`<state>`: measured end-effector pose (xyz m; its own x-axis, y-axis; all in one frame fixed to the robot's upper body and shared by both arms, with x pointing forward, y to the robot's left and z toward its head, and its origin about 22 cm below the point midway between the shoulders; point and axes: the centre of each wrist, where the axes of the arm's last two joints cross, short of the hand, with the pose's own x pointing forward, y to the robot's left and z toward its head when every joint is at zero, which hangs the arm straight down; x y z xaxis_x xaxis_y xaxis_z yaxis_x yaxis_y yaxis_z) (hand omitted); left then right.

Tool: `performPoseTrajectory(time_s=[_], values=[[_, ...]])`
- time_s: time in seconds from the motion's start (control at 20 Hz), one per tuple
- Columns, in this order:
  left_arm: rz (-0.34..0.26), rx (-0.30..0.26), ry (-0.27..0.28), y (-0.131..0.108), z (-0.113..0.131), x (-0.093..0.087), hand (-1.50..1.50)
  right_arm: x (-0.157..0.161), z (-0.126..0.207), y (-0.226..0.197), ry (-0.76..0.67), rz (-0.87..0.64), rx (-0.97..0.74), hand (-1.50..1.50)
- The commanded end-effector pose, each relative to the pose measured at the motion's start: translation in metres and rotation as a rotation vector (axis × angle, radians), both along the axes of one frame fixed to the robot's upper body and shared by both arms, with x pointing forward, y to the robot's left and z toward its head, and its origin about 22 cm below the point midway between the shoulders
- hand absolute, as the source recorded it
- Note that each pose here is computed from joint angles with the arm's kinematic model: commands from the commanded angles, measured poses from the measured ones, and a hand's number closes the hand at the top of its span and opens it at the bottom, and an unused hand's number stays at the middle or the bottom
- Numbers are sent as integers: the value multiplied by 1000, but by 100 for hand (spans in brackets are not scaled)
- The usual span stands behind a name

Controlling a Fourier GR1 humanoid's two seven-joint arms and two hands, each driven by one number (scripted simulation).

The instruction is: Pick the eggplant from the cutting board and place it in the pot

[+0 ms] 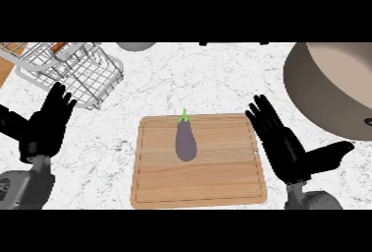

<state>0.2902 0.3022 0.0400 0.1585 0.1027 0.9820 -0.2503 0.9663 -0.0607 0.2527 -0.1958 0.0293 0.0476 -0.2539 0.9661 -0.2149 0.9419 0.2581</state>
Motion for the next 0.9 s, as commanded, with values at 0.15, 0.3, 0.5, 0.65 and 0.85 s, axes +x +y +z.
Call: performPoseTrajectory(time_s=[0.15, 0.3, 0.5, 0.65, 0.85], values=[[-129, 135, -190, -23, 39, 16, 0, 66, -14, -4, 220, 122, -198, 150], [-173, 144, -196, -29, 44, 21, 0, 64, 13, -10, 9, 403, -683, 150], [-182, 169, -240, -32, 47, 23, 0, 100, -42, -24, 278, 259, -557, -150], [-166, 166, -237, -50, 45, 17, 0, 129, -27, -22, 206, 310, -464, -150], [-161, 183, -222, -37, 32, 2, 0, 163, 11, -31, 165, 397, -491, -150]])
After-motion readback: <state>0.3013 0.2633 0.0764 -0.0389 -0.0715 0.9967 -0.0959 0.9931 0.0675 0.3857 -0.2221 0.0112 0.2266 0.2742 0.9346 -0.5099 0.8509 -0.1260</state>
